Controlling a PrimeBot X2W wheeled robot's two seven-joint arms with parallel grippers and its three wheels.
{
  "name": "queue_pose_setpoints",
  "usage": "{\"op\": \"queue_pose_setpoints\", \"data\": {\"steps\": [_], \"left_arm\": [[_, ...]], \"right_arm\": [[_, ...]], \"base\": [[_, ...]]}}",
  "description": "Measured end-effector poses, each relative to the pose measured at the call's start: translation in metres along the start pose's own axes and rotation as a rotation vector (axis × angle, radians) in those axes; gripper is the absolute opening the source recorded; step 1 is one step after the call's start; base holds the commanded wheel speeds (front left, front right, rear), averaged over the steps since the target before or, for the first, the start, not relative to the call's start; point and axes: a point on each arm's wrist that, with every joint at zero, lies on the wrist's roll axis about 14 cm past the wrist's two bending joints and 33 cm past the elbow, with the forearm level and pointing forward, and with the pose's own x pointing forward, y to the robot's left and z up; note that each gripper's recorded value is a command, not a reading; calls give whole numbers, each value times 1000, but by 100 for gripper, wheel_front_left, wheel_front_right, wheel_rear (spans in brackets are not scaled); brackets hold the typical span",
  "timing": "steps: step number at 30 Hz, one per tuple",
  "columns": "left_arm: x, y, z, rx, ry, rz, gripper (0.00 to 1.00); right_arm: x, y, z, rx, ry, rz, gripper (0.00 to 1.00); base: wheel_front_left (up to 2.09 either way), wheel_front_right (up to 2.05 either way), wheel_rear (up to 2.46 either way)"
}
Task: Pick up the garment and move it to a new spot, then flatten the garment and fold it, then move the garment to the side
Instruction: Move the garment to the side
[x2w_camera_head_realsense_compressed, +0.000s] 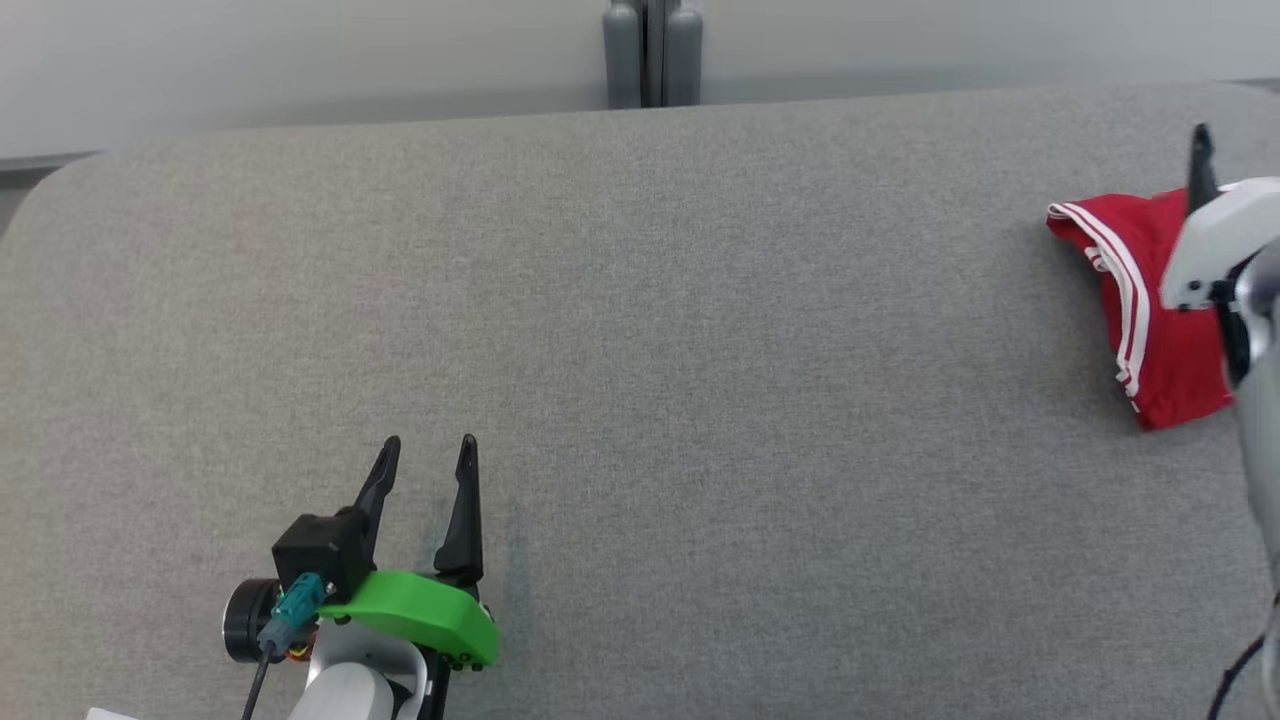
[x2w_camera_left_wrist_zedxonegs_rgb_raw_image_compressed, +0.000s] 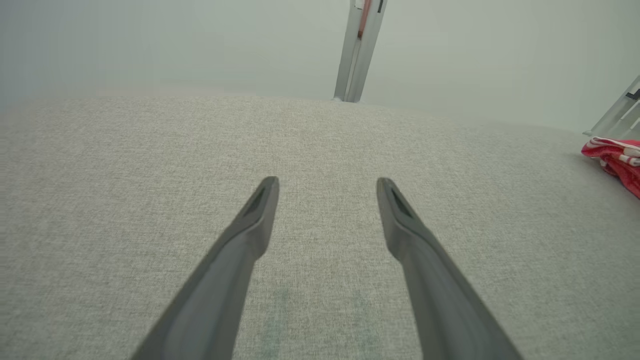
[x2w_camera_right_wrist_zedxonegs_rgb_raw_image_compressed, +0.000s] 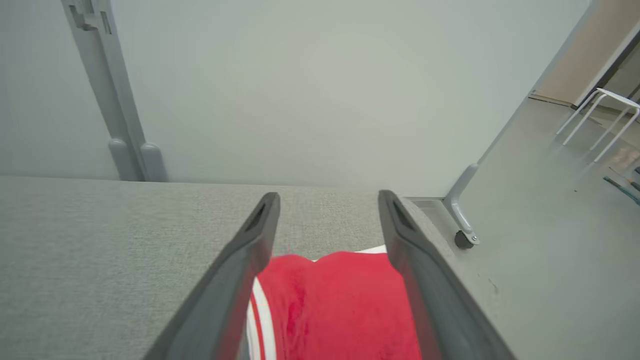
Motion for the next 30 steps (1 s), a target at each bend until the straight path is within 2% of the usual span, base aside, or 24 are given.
{"op": "queue_pose_setpoints", "data": {"steps": [8, 14, 19, 23, 26, 30], "left_arm": [[-16, 3, 24, -9, -76, 26, 100], [-30, 8, 36, -17, -121, 51, 100], [-43, 11, 35, -33, -127, 74, 100], [-51, 11, 33, -42, -132, 85, 100], [-58, 11, 30, -21, -131, 82, 100], [-64, 14, 34, -30, -152, 99, 100]], "right_arm": [[-40, 91, 26, 145, -110, 190, 100], [-81, 124, 34, 239, -209, 274, 100], [-116, 141, 27, 314, -261, 314, 100], [-143, 143, 21, 322, -293, 319, 100], [-163, 143, 7, 327, -284, 321, 100], [-184, 141, -6, 396, -264, 320, 100]], "base": [[0, 0, 0], [0, 0, 0], [0, 0, 0], [0, 0, 0], [0, 0, 0], [0, 0, 0]]}}
